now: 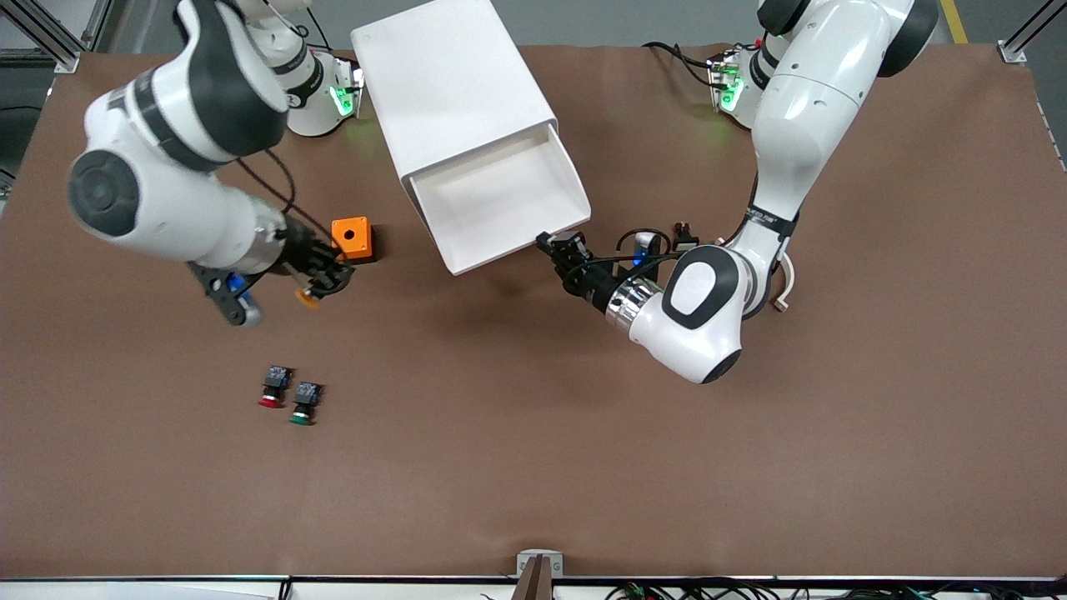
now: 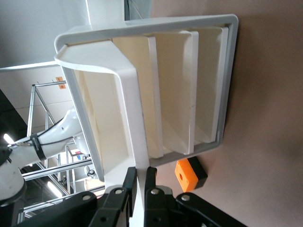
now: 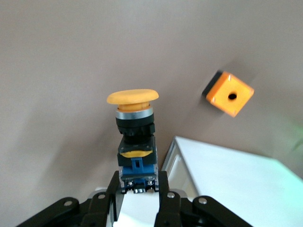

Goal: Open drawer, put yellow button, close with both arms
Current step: 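Pull the drawer open with the left gripper while the right lifts button, then lower the yellow button into the open drawer and open the right gripper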

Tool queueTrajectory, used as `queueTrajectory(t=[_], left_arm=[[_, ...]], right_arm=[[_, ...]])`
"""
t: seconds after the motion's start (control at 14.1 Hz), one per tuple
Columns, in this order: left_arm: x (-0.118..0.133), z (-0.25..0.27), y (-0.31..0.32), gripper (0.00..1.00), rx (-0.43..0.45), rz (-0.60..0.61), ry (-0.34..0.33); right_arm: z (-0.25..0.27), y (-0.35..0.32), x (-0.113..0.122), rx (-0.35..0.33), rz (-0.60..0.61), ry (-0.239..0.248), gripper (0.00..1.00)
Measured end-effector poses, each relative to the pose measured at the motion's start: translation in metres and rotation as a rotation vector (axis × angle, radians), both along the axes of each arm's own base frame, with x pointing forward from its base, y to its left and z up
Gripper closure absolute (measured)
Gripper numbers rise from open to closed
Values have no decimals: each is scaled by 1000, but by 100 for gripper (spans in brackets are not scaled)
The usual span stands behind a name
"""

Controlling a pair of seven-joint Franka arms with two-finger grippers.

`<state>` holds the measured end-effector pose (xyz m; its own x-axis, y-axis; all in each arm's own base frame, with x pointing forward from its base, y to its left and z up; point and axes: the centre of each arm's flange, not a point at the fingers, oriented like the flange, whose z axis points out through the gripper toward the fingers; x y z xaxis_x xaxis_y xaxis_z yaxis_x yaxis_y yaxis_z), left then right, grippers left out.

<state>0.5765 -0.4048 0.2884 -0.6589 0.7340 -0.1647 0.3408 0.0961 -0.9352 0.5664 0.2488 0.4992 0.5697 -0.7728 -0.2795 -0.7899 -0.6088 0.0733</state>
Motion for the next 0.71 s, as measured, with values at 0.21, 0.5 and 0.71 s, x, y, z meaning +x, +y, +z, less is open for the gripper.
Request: queueTrajectory(t=[0.21, 0.5, 0.71], left_arm=[[5, 7, 0, 61, -8, 6, -17], [25, 14, 21, 19, -72, 7, -131], [36, 8, 44, 0, -62, -10, -205]], right_arm=[[2, 67, -27, -23, -108, -16, 67], [-9, 137, -62, -23, -238, -43, 67], [-23, 174, -85, -13, -305, -56, 67]])
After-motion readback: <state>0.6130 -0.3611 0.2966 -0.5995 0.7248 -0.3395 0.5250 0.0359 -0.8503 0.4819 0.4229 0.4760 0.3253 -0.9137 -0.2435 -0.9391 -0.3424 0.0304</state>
